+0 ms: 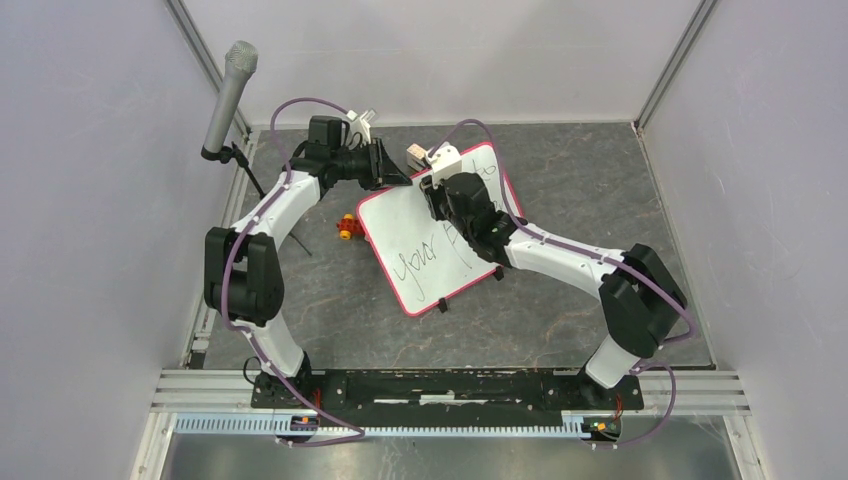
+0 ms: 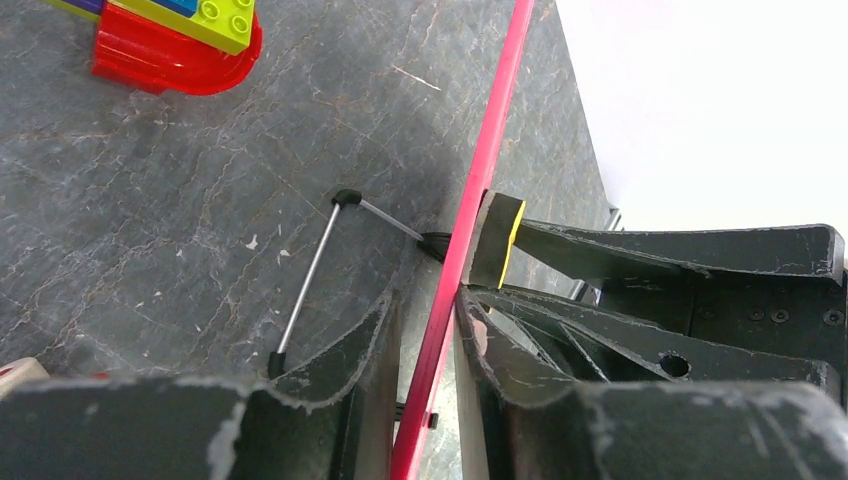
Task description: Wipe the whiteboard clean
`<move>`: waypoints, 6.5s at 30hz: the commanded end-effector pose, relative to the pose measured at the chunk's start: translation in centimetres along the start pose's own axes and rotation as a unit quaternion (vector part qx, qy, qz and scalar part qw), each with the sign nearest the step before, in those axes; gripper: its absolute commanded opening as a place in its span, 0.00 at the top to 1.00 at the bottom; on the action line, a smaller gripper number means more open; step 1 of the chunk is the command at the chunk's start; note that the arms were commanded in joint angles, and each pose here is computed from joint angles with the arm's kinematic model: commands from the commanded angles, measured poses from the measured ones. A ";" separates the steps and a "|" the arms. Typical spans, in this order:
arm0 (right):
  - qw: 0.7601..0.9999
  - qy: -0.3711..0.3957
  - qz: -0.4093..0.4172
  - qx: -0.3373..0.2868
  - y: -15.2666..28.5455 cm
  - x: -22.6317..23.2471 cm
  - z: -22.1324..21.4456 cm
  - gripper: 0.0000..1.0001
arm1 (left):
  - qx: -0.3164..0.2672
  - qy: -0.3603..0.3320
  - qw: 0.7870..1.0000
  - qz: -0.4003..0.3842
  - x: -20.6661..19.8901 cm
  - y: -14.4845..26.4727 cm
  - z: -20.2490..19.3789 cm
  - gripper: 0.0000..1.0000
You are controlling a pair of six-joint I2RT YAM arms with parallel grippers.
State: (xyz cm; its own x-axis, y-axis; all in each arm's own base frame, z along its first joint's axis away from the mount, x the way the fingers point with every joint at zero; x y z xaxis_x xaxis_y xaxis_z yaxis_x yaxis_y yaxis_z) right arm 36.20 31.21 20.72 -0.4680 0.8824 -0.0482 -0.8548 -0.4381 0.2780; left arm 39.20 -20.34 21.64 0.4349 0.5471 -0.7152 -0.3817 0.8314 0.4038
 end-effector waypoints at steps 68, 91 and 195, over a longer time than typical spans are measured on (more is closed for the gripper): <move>0.994 -0.102 0.007 -0.041 -1.2 -4.0 2.7 0.73 | 0.012 -0.151 0.988 0.023 0.5 -3.8 0.4 0.94; 0.995 -0.084 -0.049 0.021 2.4 -6.3 -4.0 0.73 | 0.010 -0.296 0.954 0.040 0.5 -2.6 -0.8 0.98; 0.966 -0.247 -0.065 -0.031 -0.5 -8.1 -2.1 0.73 | 0.075 -0.347 0.933 0.053 -0.3 -5.6 -4.9 0.98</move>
State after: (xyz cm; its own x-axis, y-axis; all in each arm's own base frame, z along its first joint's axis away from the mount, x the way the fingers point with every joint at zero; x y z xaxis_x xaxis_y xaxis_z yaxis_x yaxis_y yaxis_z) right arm 39.14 23.61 19.40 -0.2525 0.9160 0.3119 -0.9078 -0.3358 0.2513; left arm 38.73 -25.04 21.39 0.7609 0.5637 -0.3215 -0.4126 0.8026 0.4308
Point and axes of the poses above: each gripper's point midway between its finger pads, its own y axis back along the fingers, its own x axis along the line the jaws close on, z = x × y, the point moved 3 cm from there along y, back along the fingers, and after that the axes turned 1 degree about -y, right-handed, at the moved point
